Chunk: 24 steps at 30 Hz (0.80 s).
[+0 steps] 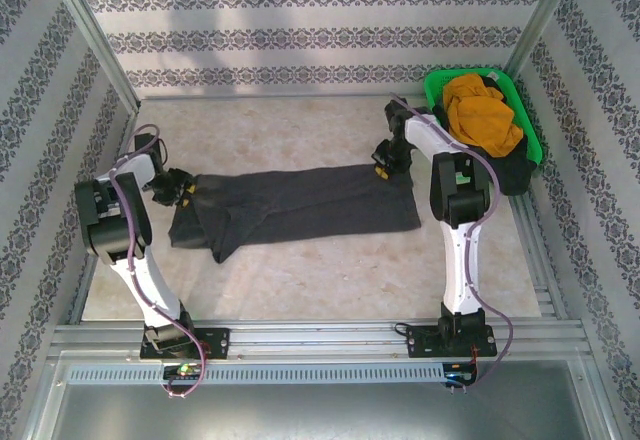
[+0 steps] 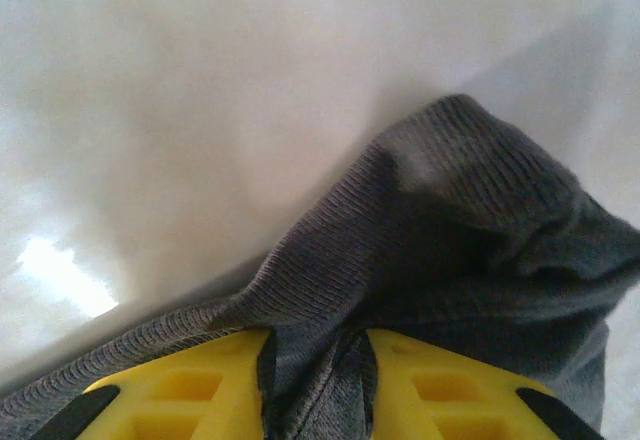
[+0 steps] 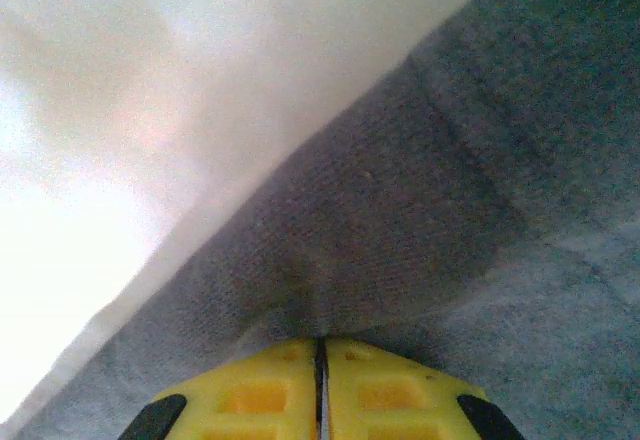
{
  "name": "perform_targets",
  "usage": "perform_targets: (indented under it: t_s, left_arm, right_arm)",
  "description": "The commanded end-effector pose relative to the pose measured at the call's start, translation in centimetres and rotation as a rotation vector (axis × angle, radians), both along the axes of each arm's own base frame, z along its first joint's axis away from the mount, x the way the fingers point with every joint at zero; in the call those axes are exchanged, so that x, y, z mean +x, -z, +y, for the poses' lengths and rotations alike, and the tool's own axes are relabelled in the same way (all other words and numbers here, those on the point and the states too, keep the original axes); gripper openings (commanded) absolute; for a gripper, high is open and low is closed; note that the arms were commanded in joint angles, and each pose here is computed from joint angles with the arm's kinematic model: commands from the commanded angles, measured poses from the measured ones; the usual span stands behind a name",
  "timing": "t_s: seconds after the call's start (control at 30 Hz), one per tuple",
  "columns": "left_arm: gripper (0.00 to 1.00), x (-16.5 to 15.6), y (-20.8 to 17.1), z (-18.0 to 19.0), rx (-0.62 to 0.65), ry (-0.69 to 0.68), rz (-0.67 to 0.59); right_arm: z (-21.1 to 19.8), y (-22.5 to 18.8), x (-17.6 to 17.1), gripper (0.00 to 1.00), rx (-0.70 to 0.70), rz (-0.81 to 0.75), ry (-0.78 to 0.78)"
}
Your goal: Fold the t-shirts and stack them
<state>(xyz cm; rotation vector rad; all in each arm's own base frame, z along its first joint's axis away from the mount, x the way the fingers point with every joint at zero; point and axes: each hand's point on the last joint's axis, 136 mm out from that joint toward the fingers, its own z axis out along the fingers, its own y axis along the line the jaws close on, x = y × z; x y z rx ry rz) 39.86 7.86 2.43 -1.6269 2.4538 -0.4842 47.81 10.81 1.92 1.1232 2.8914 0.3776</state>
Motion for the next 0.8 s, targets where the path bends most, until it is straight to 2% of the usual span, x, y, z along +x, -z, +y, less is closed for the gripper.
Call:
perform_targets:
  t_s: [0.0,0.17,0.3,0.43,0.53,0.67,0.77]
  left_arm:
    - [0.34,0.8,-0.4,0.5,0.050,0.007,-0.004]
    - [0.45,0.6,-5.3,-0.5,0.164,0.089,-0.103]
    - [0.52,-0.5,-7.4,-5.2,0.143,0.204,-0.185]
    - [0.56,-2.2,-7.6,-11.8,0.077,0.349,-0.234]
    - [0.56,-3.5,-6.6,-15.1,0.040,0.423,-0.234]
    - [0.56,-4.3,-4.8,-15.1,0.088,0.459,-0.205]
    - [0.56,-4.6,-3.9,-14.7,0.121,0.496,-0.182]
  right_arm:
    - [-0.1,-0.1,1.4,0.16,-0.013,-0.011,-0.072]
    - [2.6,-4.5,3.6,0.30,0.065,-0.228,-0.166]
    - [5.0,-8.4,2.9,0.36,0.083,-0.391,-0.242]
    - [8.3,-11.8,0.4,0.41,0.132,-0.552,-0.328]
    - [10.2,-11.8,-2.7,0.43,0.165,-0.569,-0.376]
    - [12.1,-10.7,-6.5,0.44,0.250,-0.565,-0.393]
    - [12.8,-9.9,-8.5,0.45,0.264,-0.539,-0.420]
